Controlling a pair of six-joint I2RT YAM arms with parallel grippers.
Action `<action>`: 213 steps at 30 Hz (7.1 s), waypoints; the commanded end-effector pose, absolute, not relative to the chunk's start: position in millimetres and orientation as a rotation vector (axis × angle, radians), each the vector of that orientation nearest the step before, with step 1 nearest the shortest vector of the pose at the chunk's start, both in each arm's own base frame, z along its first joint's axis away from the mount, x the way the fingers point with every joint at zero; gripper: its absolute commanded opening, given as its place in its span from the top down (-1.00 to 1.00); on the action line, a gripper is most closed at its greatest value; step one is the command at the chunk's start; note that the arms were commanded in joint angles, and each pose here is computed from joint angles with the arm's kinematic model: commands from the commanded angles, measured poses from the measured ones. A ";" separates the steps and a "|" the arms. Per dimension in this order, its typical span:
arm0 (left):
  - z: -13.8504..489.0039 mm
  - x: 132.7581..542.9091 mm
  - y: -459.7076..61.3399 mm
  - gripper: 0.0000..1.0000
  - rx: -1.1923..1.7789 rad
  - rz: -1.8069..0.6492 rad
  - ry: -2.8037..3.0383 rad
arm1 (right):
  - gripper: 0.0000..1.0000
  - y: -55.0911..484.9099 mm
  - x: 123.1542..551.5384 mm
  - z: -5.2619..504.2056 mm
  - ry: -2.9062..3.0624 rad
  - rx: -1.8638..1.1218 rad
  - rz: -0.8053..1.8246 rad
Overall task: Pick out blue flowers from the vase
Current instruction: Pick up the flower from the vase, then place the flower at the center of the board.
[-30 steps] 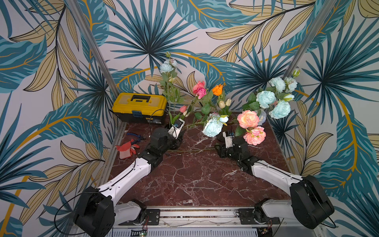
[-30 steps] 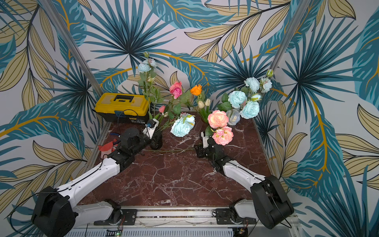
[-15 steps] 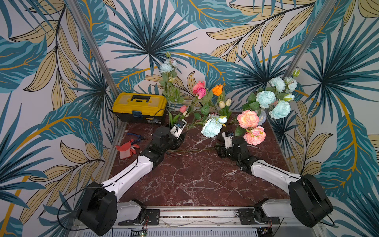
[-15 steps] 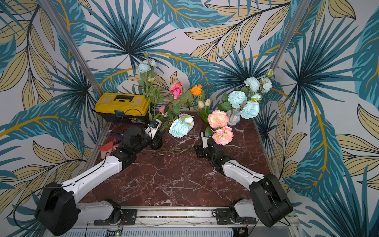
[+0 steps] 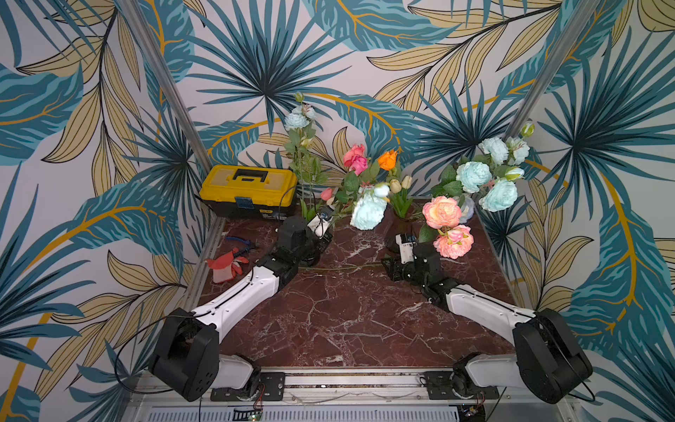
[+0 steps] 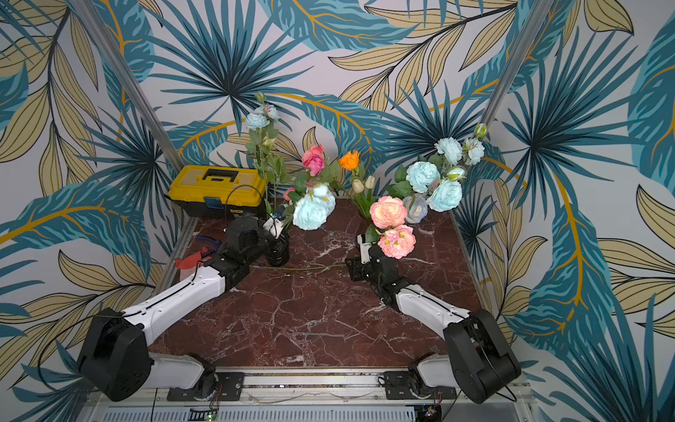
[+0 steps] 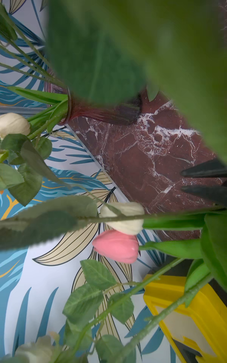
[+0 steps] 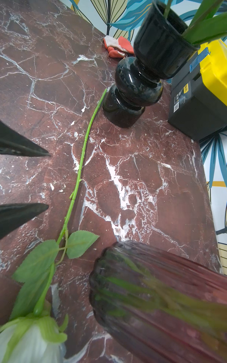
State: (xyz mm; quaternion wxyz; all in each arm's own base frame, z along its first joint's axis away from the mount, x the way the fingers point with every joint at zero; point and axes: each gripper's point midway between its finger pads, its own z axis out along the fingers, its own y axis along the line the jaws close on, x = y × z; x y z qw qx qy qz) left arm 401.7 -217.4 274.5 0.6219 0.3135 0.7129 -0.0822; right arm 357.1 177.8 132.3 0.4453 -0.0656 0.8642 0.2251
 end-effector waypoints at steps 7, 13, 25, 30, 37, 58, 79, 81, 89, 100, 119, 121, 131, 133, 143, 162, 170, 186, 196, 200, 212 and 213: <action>297.6 389.3 -210.2 1.00 0.685 -0.192 1.586 | 0.22 181.7 359.3 135.7 2.126 -0.177 0.564; 318.3 381.4 -200.7 1.00 0.656 -0.162 1.542 | 0.23 180.6 359.5 140.2 2.117 -0.177 0.557; 391.7 348.7 -178.8 1.00 0.577 -0.141 1.388 | 0.23 177.5 354.2 165.5 2.115 -0.221 0.526; 408.4 329.3 -172.8 1.00 0.601 -0.143 1.377 | 0.23 173.6 346.6 189.4 2.092 -0.245 0.512; 384.0 302.0 -193.4 1.00 0.785 0.082 1.446 | 0.24 165.5 322.0 206.7 2.082 -0.257 0.527; 247.7 260.7 -224.6 1.00 1.096 0.160 1.719 | 0.24 99.0 269.0 138.7 2.160 0.078 0.395; 333.9 284.8 -205.1 1.00 0.844 0.133 1.624 | 0.23 99.1 294.2 165.3 2.120 0.038 0.379; 338.6 284.5 -203.6 1.00 0.827 0.121 1.614 | 0.23 97.8 294.4 167.3 2.121 0.031 0.362; 390.2 280.9 -198.1 1.00 0.744 0.080 1.505 | 0.23 93.4 295.4 176.5 2.109 0.012 0.317; 448.8 258.9 -205.9 1.00 0.791 -0.007 1.349 | 0.23 92.8 298.3 185.7 2.097 -0.006 0.298; 323.6 220.1 -250.0 1.00 1.264 0.110 1.648 | 0.23 74.9 279.0 169.8 2.131 0.143 0.485; 299.5 218.7 -260.3 1.00 1.294 0.068 1.703 | 0.23 66.1 275.5 166.7 2.122 0.192 0.508; 193.9 229.2 -290.8 1.00 1.379 0.075 1.961 | 0.22 37.3 265.9 154.3 2.147 0.289 0.374; 174.4 232.5 -296.6 1.00 1.385 0.055 2.001 | 0.21 25.4 265.6 156.1 2.143 0.333 0.316; 111.5 259.0 -295.4 1.00 1.373 0.023 2.128 | 0.15 -23.4 254.3 189.8 2.046 0.500 0.145; 41.5 327.1 -326.1 0.66 1.456 0.069 2.164 | 0.17 -13.0 284.2 195.4 2.121 0.378 0.170; 43.7 335.5 -333.8 0.42 1.492 0.089 2.123 | 0.18 -9.9 293.3 193.0 2.126 0.364 0.191; 117.8 323.8 -315.1 -0.10 1.270 -0.023 2.067 | 0.24 2.6 294.2 177.9 2.220 0.263 0.156; 199.0 291.4 -284.9 -0.13 0.997 -0.229 1.938 | 0.24 74.8 306.5 161.3 2.296 -0.023 0.149; 224.4 278.6 -254.3 -0.14 0.844 -0.285 1.897 | 0.24 98.2 310.6 164.4 2.267 -0.079 0.227; 302.3 266.9 -144.2 -0.17 0.393 -0.284 1.740 | 0.25 148.6 311.9 155.8 2.239 -0.201 0.347; 302.8 271.1 -133.1 -0.17 0.346 -0.275 1.747 | 0.25 154.1 311.4 153.6 2.240 -0.211 0.358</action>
